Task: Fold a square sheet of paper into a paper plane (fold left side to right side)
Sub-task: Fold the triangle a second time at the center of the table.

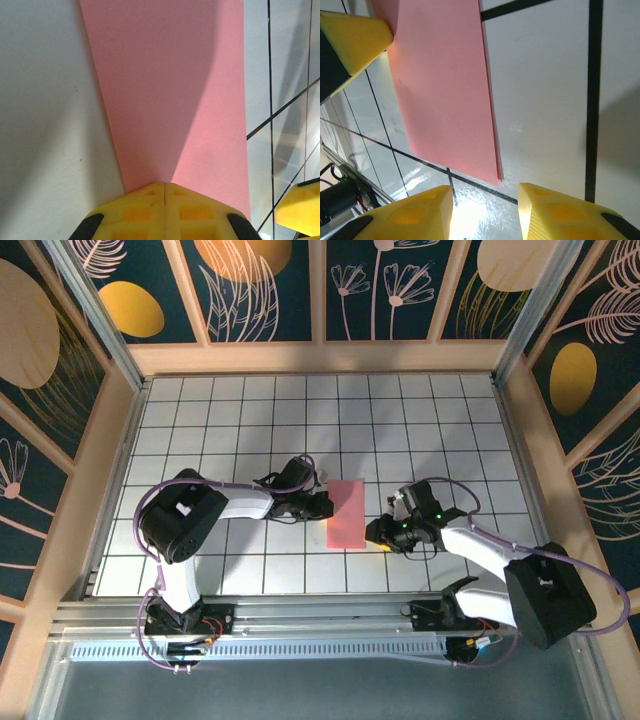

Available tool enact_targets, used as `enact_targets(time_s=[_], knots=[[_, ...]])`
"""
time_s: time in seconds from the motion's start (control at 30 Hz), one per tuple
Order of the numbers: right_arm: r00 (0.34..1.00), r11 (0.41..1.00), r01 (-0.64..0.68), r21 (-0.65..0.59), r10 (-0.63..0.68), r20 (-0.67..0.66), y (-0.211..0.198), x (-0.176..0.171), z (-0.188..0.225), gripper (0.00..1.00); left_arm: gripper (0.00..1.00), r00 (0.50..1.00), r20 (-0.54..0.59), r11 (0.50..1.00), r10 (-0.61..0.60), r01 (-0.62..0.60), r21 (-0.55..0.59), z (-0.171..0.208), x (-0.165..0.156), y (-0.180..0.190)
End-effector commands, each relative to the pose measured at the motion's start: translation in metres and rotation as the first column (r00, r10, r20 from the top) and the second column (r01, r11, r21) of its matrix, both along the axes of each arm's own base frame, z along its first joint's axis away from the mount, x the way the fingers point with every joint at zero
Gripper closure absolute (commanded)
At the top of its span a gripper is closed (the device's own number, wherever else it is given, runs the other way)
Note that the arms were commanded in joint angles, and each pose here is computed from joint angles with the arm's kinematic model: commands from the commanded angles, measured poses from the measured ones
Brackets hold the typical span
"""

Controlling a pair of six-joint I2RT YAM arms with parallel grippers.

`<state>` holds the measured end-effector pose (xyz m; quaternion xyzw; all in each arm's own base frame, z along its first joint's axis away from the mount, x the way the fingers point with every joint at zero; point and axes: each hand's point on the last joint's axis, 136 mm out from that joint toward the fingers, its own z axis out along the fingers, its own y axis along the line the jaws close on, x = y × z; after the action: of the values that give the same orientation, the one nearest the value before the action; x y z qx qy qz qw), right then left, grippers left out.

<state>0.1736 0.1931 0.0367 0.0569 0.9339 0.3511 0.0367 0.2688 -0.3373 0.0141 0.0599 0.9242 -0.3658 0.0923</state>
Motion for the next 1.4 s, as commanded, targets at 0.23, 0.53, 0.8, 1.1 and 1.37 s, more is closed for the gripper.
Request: enact_targets(time_s=[0.23,0.53,0.8,1.1,1.37], knots=[[0.999,1.000,-0.020,0.024,0.021,-0.033,0.016,-0.006,-0.003,0.61,1.00,0.998,-0.053,0.997,0.016,-0.012,0.070,-0.016,-0.012,0.013],[0.999,0.999,-0.036,0.012,0.036,-0.036,0.023,-0.006,-0.007,0.62,1.00,0.998,-0.053,0.998,0.015,-0.011,0.068,-0.016,-0.012,0.013],[0.999,1.000,-0.024,-0.009,0.023,-0.033,0.022,-0.004,-0.010,0.62,1.00,0.999,-0.050,0.998,0.014,-0.011,0.066,-0.015,-0.012,0.013],[1.000,0.999,-0.014,0.028,0.014,0.002,0.030,0.005,-0.004,0.62,1.00,0.999,-0.048,0.998,0.012,-0.009,0.064,-0.015,-0.012,0.013],[1.000,1.000,-0.016,0.026,0.016,0.016,0.032,0.011,-0.002,0.62,1.00,0.999,-0.047,0.998,0.013,-0.010,0.062,-0.014,-0.012,0.013]])
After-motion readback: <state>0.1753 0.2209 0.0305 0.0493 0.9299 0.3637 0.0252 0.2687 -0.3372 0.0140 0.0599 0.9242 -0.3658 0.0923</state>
